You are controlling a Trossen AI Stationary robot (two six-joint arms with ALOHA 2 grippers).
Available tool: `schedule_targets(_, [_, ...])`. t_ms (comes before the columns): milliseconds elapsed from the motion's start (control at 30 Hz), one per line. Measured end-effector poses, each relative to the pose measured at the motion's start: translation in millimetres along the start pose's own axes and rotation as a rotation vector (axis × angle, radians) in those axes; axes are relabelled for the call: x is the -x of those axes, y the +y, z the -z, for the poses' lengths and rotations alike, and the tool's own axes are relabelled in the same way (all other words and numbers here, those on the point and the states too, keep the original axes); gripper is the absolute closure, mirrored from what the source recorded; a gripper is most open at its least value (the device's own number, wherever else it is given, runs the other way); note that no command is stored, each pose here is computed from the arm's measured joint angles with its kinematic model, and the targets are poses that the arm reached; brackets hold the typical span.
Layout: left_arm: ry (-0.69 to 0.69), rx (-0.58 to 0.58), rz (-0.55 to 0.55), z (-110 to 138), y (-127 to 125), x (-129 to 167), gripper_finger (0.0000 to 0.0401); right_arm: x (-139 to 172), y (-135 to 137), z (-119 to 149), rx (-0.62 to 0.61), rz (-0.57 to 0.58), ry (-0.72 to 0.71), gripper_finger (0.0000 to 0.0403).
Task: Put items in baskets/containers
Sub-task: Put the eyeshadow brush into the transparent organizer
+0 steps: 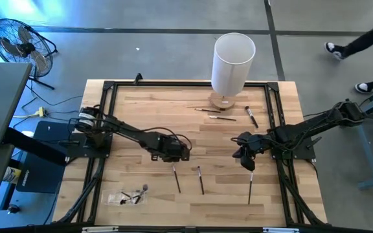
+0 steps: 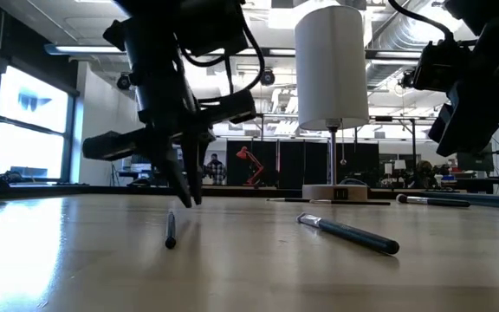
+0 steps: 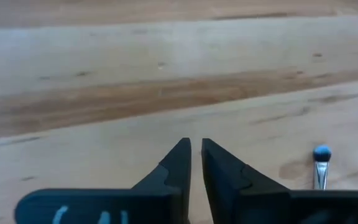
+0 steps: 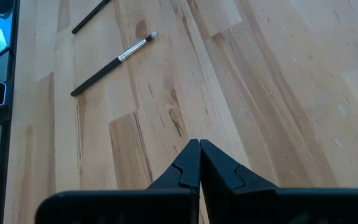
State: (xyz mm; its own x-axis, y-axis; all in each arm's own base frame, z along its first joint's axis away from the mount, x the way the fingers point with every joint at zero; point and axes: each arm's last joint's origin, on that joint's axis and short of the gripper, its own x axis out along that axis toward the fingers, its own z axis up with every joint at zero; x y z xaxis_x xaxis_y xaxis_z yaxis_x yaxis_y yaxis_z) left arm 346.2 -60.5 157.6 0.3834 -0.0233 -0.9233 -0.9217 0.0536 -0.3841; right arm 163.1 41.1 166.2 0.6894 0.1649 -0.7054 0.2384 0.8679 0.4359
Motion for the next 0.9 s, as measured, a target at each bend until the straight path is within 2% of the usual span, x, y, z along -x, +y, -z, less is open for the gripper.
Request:
schedule_targets(267, [0.003,-0.088,0.034,-0.3,-3.2,-0.2,0.0315,0.0,-0.1,0.0,-0.036,0.001,0.0,0.0403])
schedule_targets(467, [-0.09,-0.149,0.073,-19.0,-8.8,-0.5,0.0277,0.0,-1.9,-0.1,-0.045,0.047,-0.025,0.0403])
schedule_targets(667, [-0.028,-0.339,0.168,-34.1,-21.5,2.8,0.0274,0.2,-4.1,1.9,-0.099,0.08,-0.015,0.0403])
schedule_targets(800, [-0.012,-0.366,0.122,-33.2,-38.2,23.5,0.028,0.2,-4.6,2.6,-0.129,0.085,-0.01,0.0403])
schedule_targets(900, [-0.089,-0.389,0.043,-27.1,-51.0,48.1,0.0283,0.2,-4.6,2.6,-0.083,0.086,-0.008,0.0403])
